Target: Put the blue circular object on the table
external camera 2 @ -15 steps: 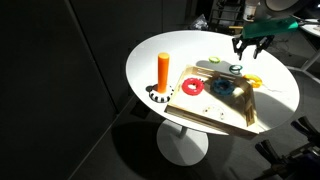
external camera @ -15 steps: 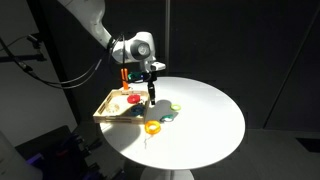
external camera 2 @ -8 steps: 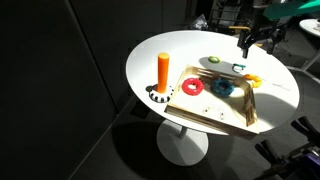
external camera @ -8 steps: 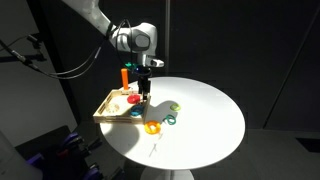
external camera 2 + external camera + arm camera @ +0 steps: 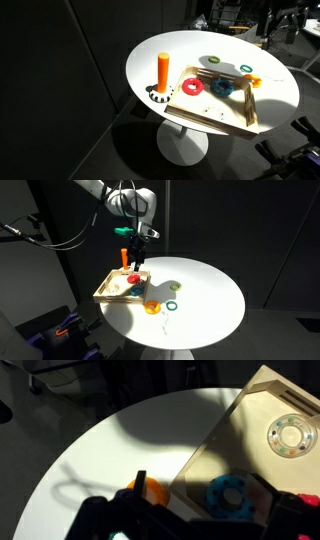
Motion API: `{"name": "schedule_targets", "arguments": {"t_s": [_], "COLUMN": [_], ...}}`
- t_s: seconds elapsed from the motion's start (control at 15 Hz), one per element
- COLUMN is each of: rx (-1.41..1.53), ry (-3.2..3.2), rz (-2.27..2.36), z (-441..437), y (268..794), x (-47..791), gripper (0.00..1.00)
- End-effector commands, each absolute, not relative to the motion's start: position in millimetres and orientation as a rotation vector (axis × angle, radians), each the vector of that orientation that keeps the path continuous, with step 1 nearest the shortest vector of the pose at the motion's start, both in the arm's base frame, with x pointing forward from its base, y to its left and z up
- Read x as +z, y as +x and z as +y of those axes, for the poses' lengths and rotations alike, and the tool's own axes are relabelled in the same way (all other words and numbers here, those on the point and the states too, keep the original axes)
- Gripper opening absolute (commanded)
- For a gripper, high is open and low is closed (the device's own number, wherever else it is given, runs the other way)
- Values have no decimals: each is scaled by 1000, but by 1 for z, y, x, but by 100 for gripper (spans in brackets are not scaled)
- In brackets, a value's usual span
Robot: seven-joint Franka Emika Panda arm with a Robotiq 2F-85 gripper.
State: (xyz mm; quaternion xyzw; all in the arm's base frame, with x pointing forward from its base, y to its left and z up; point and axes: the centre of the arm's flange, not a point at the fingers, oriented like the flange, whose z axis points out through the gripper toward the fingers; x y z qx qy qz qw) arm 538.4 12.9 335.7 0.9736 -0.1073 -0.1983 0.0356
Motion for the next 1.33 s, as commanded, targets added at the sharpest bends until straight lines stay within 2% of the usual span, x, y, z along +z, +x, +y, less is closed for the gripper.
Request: {"name": "schedule_targets", "arguments": {"t_s": [0.0,0.73,1.27], "rx": [-577,-288,-241], "ry": [3005,3077,3078], "rz": [-272,-190,-207], "z": [23,48,54], "y": [524,478,480], "x": [388,505,516], "gripper": [100,100,100]}}
